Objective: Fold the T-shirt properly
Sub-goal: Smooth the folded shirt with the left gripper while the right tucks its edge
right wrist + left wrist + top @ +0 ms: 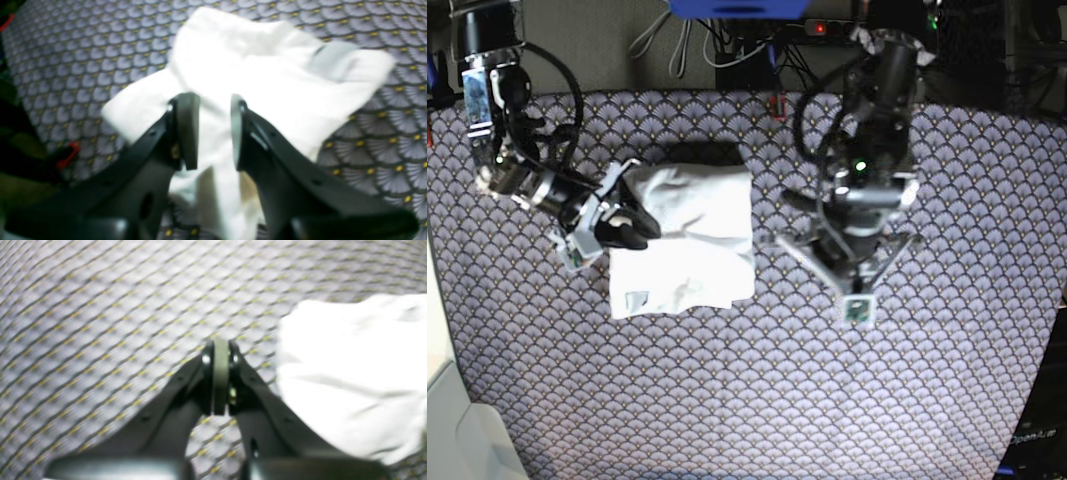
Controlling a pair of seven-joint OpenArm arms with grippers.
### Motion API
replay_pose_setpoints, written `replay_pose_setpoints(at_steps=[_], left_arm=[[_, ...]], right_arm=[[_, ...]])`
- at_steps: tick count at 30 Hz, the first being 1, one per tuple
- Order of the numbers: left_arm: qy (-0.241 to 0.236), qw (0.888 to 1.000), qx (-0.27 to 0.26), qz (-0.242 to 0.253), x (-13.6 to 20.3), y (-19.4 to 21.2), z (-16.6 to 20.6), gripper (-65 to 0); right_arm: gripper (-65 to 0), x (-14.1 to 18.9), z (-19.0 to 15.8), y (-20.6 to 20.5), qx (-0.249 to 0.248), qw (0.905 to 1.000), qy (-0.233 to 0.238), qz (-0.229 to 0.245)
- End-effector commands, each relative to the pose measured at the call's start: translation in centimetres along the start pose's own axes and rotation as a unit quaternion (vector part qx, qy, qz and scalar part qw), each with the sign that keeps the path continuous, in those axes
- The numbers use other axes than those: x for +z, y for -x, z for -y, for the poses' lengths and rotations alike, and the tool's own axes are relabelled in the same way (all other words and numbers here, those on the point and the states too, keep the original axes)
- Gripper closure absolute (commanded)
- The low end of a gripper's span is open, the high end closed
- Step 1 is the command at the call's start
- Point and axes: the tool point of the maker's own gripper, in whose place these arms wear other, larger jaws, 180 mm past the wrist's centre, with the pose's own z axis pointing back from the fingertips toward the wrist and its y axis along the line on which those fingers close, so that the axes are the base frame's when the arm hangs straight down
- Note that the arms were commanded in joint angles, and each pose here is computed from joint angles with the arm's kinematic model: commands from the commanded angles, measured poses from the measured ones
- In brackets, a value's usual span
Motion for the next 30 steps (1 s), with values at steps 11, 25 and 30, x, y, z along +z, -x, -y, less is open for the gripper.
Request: replay_pose_setpoints(at_steps=[11, 25, 30], left_arm=[[0.018, 0.998, -0.052, -0.031, -7.5, 1.2, 4.5, -0.5], [0.023, 0.996, -0.067, -0.058, -11.3, 4.5, 6.9, -0.5], [0.017, 0.995, -0.075, -0.071, -12.2, 4.8, 6.6, -0.5]], right_arm=[[-16.4, 0.1, -0.9, -0.2, -0.014, 0.9997, -0.006, 0.019], [-12.7, 0.3, 0.0, 4.8, -0.068, 0.9973, 0.007, -0.028], [-11.5, 0.4, 0.6, 6.9, -0.091, 0.9945, 0.014, -0.048]])
